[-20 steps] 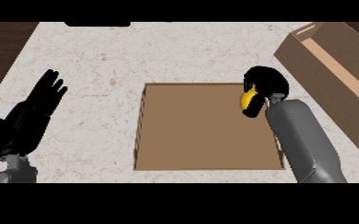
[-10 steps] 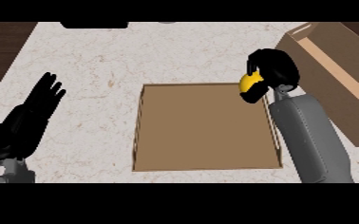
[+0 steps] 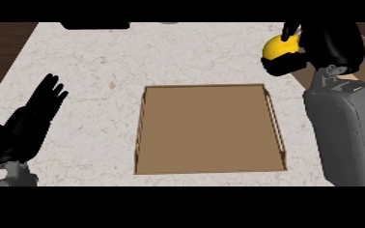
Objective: Pick the lemon from the tray and place it in the cardboard box
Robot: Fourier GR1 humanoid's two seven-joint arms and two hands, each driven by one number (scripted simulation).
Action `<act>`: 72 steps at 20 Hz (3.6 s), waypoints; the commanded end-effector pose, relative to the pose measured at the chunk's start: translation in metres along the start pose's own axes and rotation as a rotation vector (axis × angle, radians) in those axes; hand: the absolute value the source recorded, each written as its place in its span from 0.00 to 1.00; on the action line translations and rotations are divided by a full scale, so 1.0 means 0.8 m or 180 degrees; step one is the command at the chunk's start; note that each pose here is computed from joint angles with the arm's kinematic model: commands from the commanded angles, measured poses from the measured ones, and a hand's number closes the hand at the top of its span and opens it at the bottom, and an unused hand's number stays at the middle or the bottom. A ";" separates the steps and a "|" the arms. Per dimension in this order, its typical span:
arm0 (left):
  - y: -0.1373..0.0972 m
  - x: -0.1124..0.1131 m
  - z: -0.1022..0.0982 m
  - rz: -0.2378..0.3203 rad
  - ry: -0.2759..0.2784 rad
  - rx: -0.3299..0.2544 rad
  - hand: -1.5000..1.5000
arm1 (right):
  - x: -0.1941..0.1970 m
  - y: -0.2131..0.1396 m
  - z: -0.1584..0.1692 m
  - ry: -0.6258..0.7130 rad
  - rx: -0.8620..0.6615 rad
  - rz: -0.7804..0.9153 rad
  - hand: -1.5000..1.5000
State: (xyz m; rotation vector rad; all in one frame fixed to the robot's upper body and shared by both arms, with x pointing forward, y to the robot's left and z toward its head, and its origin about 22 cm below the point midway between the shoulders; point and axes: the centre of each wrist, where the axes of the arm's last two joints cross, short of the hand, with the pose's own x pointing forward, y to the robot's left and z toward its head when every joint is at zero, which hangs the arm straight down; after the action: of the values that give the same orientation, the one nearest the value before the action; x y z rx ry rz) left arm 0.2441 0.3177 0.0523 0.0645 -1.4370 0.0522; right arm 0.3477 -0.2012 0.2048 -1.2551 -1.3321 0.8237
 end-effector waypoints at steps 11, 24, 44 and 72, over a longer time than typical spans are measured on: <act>-0.005 0.004 -0.007 -0.0042 -0.0010 -0.0022 0.50 | -0.113 -0.063 -0.036 0.0631 -0.0455 0.0151 1.00; -0.004 -0.004 -0.003 -0.0024 -0.0018 -0.0052 0.50 | -0.212 -0.016 -0.072 0.0572 -0.0399 0.0043 1.00; -0.002 -0.002 0.001 0.0050 -0.0036 -0.0032 0.50 | -0.273 0.084 -0.072 0.0718 0.0029 -0.0893 0.00; 0.013 0.008 -0.006 0.0013 -0.0055 -0.0051 0.50 | -0.511 -0.033 0.066 0.1048 -0.1017 -0.2598 0.00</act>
State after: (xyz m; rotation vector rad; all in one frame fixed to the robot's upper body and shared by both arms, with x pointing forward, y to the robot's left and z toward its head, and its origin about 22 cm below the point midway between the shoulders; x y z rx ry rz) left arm 0.2453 0.3185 0.0546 0.0528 -1.4490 0.0493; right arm 0.2536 -0.5765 0.1222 -0.8934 -1.5378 -0.1708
